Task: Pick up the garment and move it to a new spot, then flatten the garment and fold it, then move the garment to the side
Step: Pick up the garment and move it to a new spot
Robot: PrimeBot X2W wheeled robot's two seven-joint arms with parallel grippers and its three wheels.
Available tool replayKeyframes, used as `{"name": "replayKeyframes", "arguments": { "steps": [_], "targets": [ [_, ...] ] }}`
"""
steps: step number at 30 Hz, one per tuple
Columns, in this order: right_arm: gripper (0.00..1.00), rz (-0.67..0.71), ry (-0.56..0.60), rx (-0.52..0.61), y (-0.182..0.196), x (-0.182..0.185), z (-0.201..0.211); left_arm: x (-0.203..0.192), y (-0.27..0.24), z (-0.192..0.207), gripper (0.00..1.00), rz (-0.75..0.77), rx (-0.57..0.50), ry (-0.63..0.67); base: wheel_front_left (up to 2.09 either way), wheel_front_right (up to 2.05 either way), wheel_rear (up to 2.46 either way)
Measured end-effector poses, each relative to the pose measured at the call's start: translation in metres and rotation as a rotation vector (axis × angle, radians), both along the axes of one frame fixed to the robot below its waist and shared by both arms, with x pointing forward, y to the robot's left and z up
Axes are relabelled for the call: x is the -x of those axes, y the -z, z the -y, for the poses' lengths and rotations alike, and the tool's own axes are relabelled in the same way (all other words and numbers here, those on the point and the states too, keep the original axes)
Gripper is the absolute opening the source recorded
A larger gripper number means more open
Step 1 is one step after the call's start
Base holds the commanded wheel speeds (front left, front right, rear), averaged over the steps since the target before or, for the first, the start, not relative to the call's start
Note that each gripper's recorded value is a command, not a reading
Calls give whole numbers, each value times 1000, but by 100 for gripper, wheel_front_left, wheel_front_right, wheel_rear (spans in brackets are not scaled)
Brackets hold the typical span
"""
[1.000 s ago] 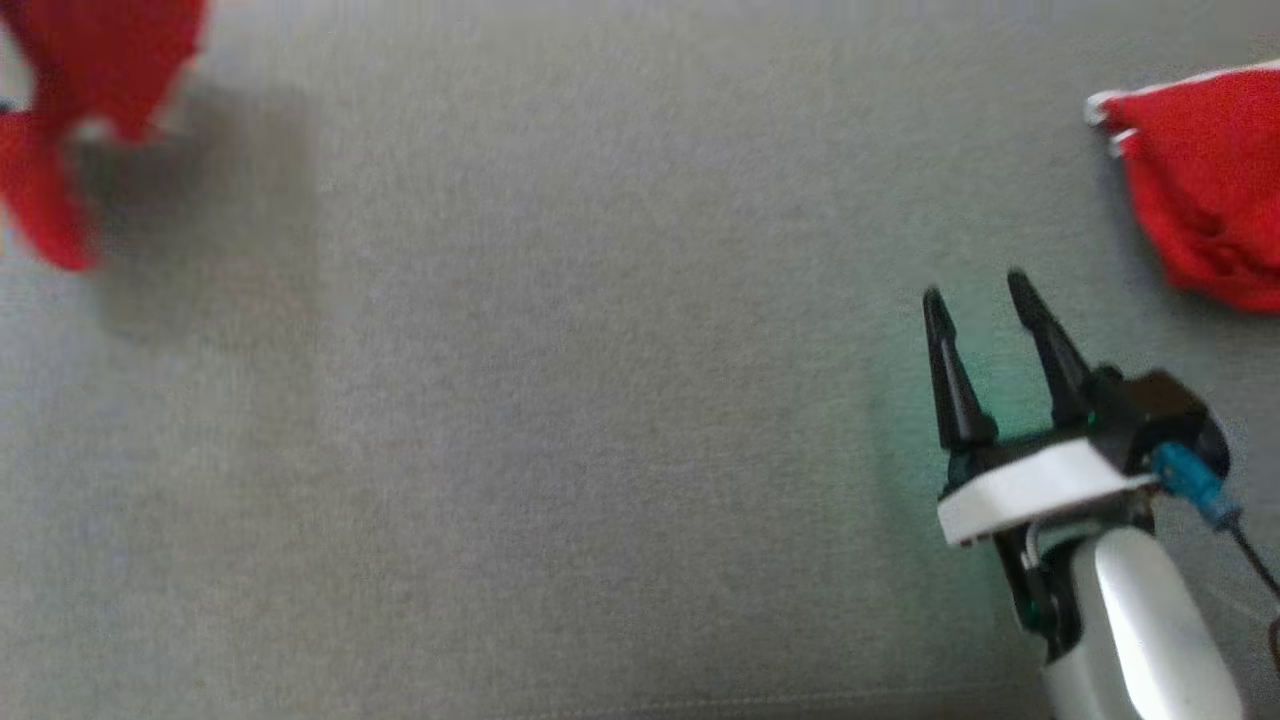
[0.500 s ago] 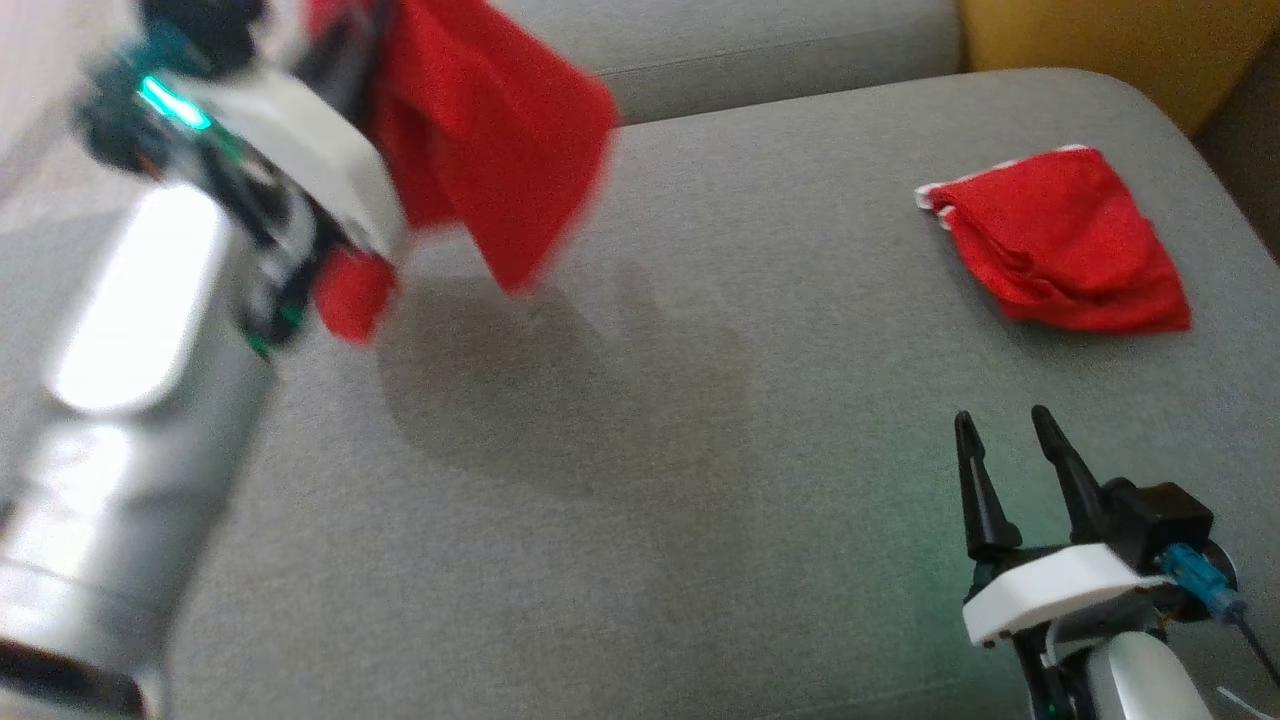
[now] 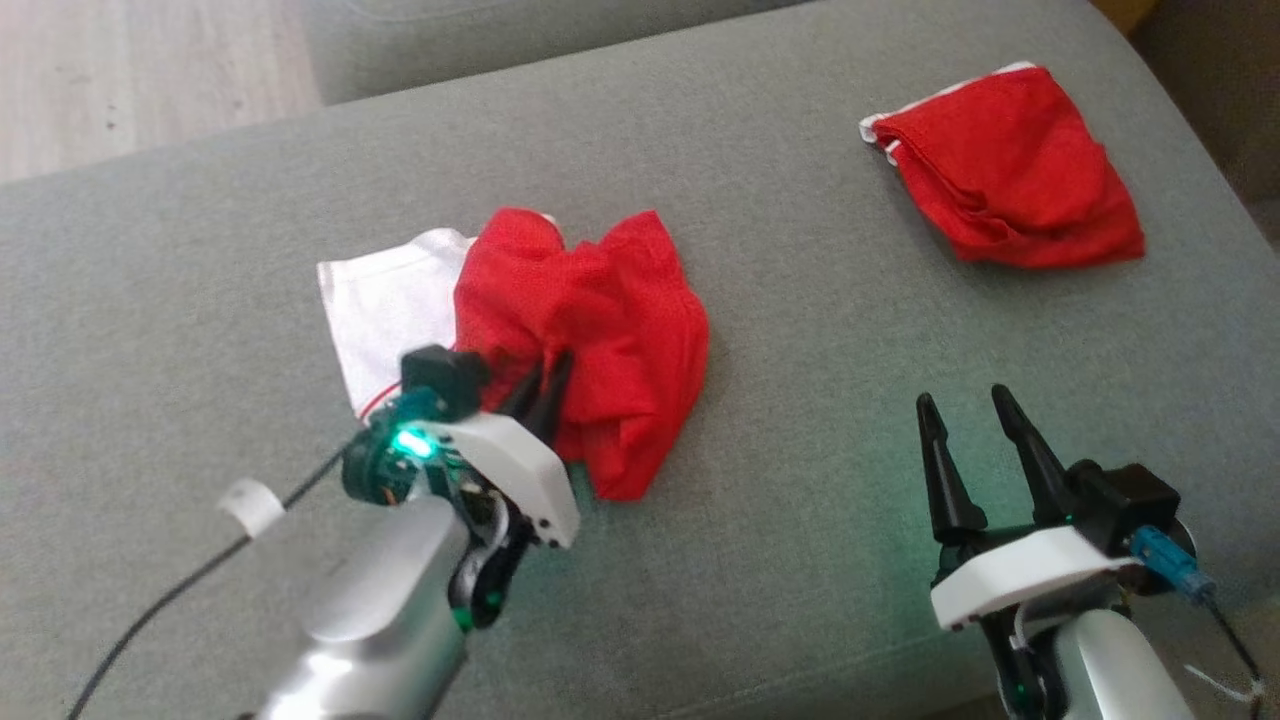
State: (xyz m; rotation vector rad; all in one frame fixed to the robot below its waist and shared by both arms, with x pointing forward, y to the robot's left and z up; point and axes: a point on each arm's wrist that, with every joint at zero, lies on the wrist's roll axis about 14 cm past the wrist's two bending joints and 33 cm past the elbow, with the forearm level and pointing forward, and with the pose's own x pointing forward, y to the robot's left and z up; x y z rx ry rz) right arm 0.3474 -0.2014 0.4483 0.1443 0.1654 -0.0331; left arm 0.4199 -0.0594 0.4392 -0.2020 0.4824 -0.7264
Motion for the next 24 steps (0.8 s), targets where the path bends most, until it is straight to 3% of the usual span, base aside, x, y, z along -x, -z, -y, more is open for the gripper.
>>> {"name": "replayKeyframes", "arguments": {
  "steps": [4, 6, 7, 18, 24],
  "targets": [
    [100, -12, 10, 1, 4, 0, 3, 4, 3, 9, 0, 7, 32, -8, 0, 0, 0],
    [100, -12, 8, 0, 4, 0, 3, 3, 1, 6, 63, 27, 42, -26, 0, 0, 0],
    [100, -11, 5, 0, 4, -1, 2, 2, -1, 5, 100, 38, 47, -36, 0, 0, 0],
    [100, 52, -30, 2, -15, -2, -8, 6, -43, -26, 100, 200, 96, -142, 0, 0, 0],
    [100, 60, -69, 5, -17, 8, -20, 28, -41, -91, 100, 241, 87, -333, 0, 0, 0]
  ]
}}
